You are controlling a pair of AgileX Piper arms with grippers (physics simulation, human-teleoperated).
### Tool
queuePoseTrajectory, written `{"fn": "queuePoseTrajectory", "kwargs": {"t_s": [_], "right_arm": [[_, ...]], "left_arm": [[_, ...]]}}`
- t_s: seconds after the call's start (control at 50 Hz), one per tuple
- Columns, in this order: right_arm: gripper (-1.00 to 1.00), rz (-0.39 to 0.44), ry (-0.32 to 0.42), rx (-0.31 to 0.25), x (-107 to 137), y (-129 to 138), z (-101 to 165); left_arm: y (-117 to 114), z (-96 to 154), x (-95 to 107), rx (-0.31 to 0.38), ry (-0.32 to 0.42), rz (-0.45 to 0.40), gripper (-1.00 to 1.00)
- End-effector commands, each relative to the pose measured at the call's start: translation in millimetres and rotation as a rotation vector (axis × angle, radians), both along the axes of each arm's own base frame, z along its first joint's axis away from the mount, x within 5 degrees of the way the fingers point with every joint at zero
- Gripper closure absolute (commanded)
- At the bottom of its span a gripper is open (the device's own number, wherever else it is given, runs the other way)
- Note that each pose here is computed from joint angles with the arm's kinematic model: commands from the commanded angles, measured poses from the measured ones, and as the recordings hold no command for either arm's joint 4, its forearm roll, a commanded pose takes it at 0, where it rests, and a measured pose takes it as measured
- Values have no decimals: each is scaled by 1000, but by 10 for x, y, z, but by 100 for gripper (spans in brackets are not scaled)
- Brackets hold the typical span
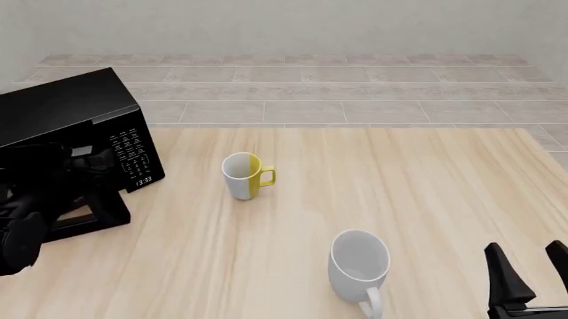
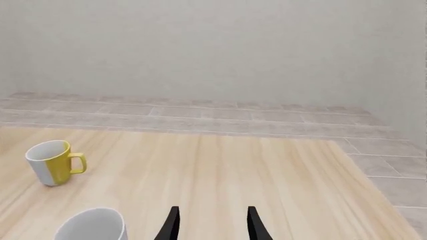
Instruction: Close the microwave.
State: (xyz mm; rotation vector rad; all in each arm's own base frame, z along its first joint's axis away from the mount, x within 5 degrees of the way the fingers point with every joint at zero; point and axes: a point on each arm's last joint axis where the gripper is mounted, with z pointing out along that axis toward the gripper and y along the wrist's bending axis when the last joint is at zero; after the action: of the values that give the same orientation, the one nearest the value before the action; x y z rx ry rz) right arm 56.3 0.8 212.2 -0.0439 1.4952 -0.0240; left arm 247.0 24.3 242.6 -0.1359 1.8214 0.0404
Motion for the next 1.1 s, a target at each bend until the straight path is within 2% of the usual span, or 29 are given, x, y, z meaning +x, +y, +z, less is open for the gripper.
{"fn": "queuePoseTrajectory", "kwargs": {"t_s": [0.02,0.32,1.1], "right_arm": [[-100,-1,1,3,0,-1,-1],[-100,2,2,5,0,1,-2],[-100,3,5,4,0,2,-4]], "left_arm": [[-15,85,173,35,-19,-26,-100],[-17,155,216,25,-19,-25,-100],[57,33,435,6,13,-2,-100]]}}
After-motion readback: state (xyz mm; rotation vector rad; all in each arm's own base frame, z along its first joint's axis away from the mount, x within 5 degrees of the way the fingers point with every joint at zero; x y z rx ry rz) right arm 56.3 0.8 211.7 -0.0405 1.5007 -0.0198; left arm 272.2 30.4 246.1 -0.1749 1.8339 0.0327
